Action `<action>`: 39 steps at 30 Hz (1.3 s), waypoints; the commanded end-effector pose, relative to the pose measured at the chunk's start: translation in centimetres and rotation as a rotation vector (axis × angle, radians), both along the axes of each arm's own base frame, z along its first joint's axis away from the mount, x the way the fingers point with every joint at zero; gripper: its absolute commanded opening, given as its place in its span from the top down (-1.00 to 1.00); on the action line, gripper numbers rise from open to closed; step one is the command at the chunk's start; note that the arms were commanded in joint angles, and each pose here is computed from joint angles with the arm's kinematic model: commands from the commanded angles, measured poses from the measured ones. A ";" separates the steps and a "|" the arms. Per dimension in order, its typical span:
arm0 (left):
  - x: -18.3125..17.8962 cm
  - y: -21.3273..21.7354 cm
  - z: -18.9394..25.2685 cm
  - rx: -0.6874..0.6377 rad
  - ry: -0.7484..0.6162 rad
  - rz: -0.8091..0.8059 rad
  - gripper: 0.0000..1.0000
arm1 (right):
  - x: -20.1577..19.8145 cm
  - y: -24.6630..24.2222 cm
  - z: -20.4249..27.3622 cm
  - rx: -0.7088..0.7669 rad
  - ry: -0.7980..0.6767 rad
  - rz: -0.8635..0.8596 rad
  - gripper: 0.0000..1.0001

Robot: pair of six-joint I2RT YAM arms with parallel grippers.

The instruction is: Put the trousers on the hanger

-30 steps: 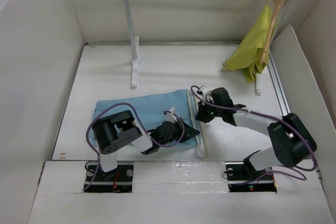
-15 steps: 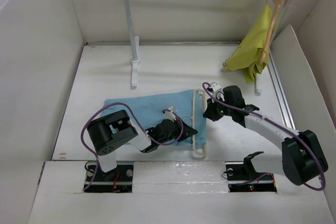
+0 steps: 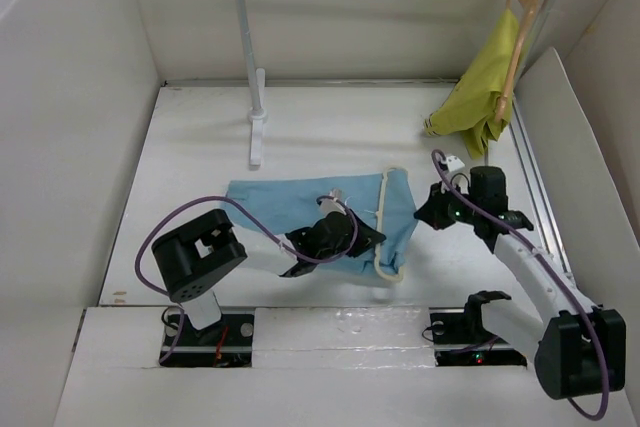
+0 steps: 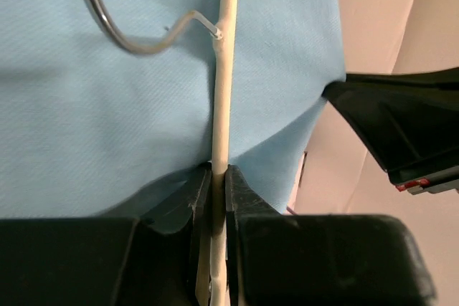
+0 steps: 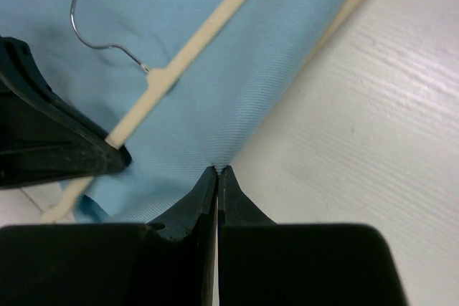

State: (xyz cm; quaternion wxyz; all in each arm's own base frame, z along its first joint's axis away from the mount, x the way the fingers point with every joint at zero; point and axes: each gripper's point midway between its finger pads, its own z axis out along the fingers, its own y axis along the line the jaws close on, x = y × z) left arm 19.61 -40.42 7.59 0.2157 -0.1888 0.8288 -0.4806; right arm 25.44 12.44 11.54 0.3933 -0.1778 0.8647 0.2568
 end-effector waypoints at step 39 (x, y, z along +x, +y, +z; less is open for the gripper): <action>-0.5 -0.7 -5.4 0.254 -0.013 0.007 1.00 | -8.4 3.6 -6.1 0.133 0.270 0.259 0.14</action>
